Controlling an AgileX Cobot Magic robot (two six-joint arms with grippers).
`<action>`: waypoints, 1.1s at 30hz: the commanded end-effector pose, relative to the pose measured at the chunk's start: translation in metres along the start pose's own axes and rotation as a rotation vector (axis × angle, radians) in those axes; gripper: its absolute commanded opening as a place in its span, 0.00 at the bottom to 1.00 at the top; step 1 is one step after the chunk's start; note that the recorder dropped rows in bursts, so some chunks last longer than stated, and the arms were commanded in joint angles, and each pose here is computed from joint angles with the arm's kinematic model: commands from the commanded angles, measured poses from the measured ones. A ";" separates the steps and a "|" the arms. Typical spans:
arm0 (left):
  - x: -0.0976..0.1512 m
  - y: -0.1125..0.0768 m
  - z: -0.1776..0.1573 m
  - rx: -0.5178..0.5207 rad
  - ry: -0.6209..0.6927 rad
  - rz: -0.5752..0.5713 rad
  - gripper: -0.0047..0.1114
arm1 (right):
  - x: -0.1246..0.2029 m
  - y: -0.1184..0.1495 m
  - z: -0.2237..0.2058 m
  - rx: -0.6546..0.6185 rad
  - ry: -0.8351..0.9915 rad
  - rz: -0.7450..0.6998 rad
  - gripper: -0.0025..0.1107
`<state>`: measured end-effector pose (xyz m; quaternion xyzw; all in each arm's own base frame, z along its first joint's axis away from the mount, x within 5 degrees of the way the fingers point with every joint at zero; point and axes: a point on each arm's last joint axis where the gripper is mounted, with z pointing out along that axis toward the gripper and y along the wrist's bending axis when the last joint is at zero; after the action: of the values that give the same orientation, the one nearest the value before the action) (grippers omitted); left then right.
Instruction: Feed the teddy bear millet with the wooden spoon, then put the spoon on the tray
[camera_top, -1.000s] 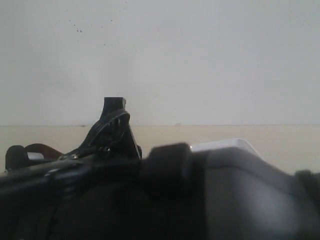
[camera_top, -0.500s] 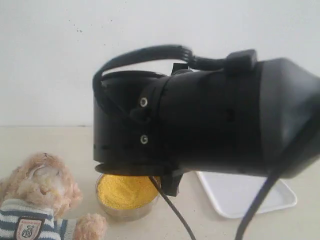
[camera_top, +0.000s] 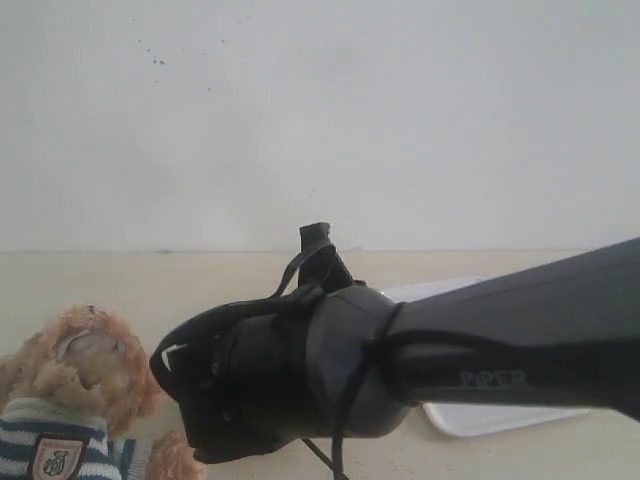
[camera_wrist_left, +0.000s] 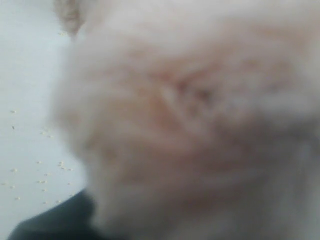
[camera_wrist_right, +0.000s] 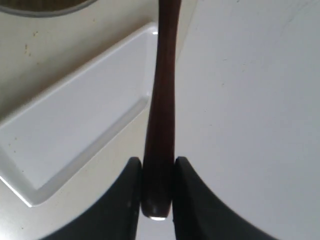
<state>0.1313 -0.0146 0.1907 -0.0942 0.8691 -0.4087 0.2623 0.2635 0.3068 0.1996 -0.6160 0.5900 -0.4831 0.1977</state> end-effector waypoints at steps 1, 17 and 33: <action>0.000 -0.003 -0.001 0.028 -0.010 0.002 0.07 | 0.000 0.003 0.014 0.002 0.031 -0.022 0.05; 0.000 -0.003 -0.001 0.028 -0.010 0.002 0.07 | 0.005 0.004 0.024 -0.035 0.058 0.047 0.05; 0.000 -0.003 -0.001 0.028 -0.010 0.002 0.07 | 0.005 0.009 0.024 -0.088 0.059 0.106 0.05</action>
<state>0.1313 -0.0146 0.1907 -0.0942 0.8691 -0.4087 0.2623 0.2762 0.2953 0.1836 -0.5803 0.6403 -0.4685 0.1836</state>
